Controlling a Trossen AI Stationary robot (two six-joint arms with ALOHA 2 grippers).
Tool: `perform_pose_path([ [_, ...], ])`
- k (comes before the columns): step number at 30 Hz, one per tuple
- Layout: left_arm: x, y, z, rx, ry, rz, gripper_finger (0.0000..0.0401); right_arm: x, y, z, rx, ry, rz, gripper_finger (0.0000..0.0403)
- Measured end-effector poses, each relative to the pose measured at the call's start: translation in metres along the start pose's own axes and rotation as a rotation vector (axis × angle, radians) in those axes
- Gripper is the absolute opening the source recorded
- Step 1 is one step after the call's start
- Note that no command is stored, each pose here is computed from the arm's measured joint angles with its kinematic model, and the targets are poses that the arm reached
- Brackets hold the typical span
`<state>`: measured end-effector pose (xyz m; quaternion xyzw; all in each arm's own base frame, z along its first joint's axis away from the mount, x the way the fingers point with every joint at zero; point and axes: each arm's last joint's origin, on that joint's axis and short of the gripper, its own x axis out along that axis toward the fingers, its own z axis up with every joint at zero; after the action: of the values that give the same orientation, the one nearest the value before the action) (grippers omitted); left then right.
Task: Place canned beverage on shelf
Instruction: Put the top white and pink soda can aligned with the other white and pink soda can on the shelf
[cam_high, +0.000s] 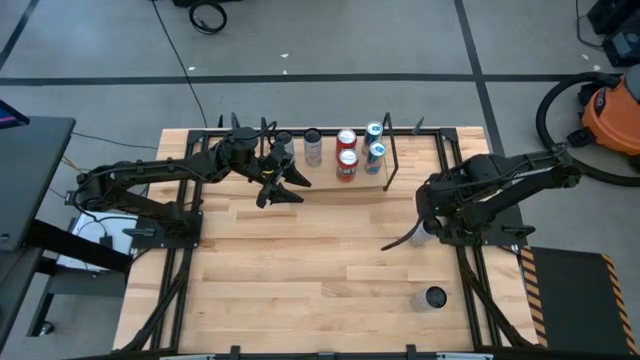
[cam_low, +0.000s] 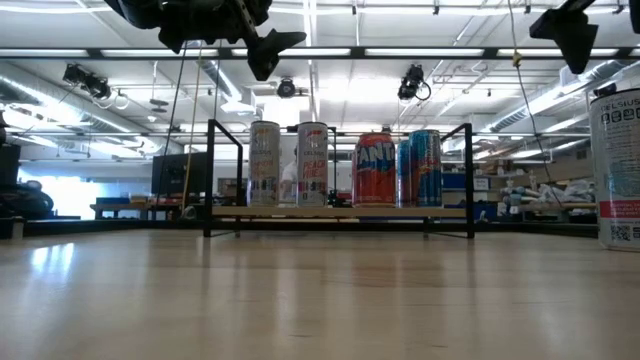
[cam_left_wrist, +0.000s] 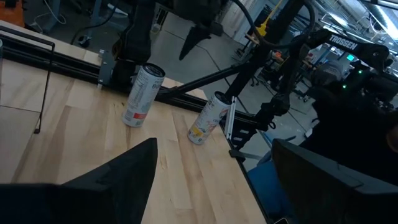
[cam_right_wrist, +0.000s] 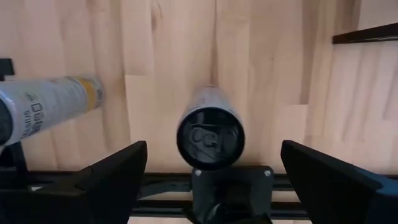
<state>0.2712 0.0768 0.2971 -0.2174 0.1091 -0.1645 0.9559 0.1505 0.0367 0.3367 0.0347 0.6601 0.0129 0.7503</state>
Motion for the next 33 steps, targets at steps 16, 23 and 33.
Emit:
perform_pose_path([
  [16,0.0,0.002,-0.006,-0.045,0.052,0.019,0.0316,0.039,-0.001,-0.007,0.009,0.117,-0.038,0.038],
  [23,0.0,0.002,-0.006,-0.036,0.053,0.019,0.0316,0.058,0.0,-0.008,0.001,0.131,-0.016,0.038],
  [33,0.0,0.002,-0.006,-0.037,0.052,0.019,0.0316,0.079,-0.001,-0.01,-0.021,0.143,-0.017,0.038],
])
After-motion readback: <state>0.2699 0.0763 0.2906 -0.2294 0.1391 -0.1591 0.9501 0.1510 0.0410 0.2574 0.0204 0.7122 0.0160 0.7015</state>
